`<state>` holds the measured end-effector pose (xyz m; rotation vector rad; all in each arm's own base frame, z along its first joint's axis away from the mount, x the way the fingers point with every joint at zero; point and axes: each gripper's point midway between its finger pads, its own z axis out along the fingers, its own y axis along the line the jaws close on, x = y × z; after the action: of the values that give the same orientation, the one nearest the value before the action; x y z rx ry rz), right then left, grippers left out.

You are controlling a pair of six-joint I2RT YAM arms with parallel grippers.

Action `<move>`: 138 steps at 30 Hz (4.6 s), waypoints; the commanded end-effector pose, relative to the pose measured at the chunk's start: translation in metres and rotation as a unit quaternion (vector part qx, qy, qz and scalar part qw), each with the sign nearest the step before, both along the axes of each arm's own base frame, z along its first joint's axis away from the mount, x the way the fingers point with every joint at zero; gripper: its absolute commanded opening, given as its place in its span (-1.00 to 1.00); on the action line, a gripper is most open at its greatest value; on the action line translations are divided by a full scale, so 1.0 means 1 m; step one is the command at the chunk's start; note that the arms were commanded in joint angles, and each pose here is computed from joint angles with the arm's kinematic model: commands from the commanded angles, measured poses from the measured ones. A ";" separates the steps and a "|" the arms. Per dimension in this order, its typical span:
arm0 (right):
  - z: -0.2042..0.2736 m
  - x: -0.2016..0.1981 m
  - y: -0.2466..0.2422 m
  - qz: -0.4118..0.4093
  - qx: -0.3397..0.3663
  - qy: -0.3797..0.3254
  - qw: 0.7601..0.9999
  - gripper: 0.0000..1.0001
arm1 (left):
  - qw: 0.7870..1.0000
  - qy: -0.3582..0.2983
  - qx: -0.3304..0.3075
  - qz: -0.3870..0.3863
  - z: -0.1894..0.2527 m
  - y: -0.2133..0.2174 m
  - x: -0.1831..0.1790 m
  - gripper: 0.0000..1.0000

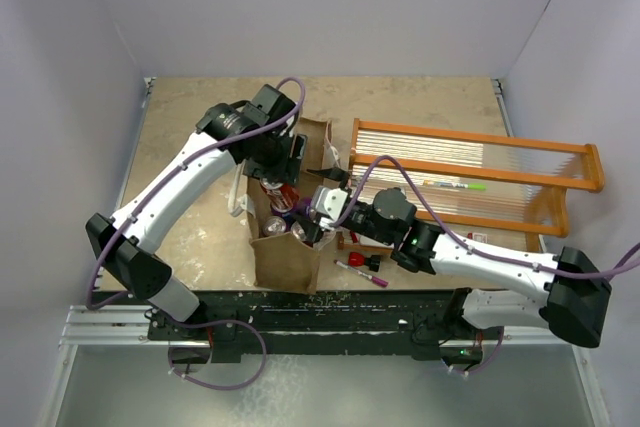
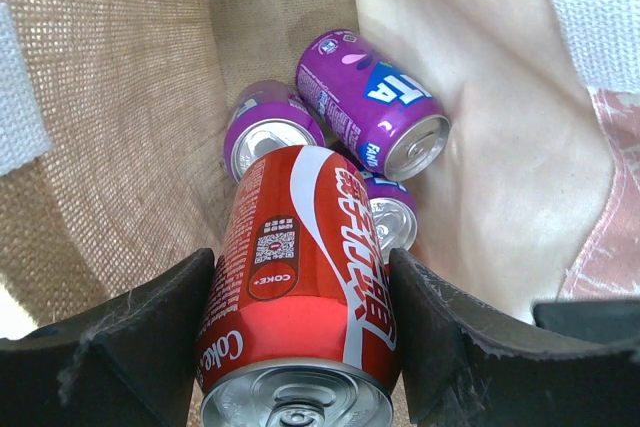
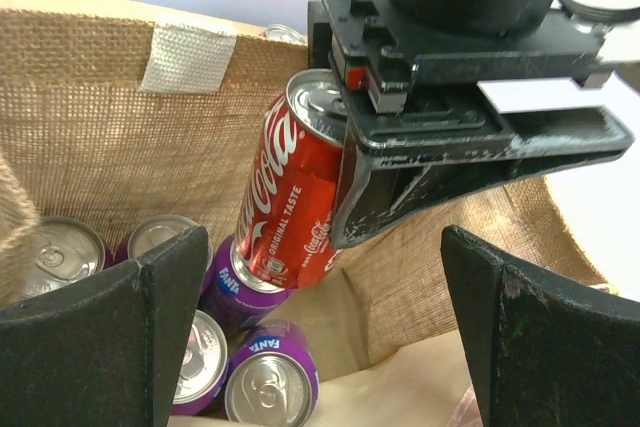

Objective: Take the beverage out of the canvas bag
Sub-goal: Take out the drink from the canvas bag.

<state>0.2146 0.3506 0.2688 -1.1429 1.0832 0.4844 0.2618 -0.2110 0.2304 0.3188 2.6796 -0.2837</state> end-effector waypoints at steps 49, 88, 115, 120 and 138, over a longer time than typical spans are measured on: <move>0.041 0.013 0.024 0.035 0.110 -0.012 0.993 -1.00 | 0.985 -0.036 -0.144 -0.085 0.079 -0.028 -0.032 -0.10; 0.058 0.017 0.012 0.040 0.141 0.006 0.989 -1.00 | 0.984 -0.043 -0.154 -0.082 0.066 -0.035 -0.025 0.48; 0.058 0.031 0.001 -0.009 0.124 0.003 0.992 1.00 | 0.977 -0.137 -0.160 -0.035 0.128 -0.013 -0.017 -1.00; 0.064 0.030 -0.004 -0.015 0.122 -0.004 0.992 1.00 | 0.976 -0.157 -0.153 -0.017 0.137 -0.005 -0.013 -1.00; 0.081 0.021 -0.016 -0.013 0.111 -0.016 0.994 1.00 | 0.917 -0.371 -0.083 0.123 0.221 0.073 0.022 -1.00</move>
<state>0.2363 0.3399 0.2986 -0.9888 1.1005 0.5736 0.2690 -0.1613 0.3844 0.1405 2.1655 -0.2819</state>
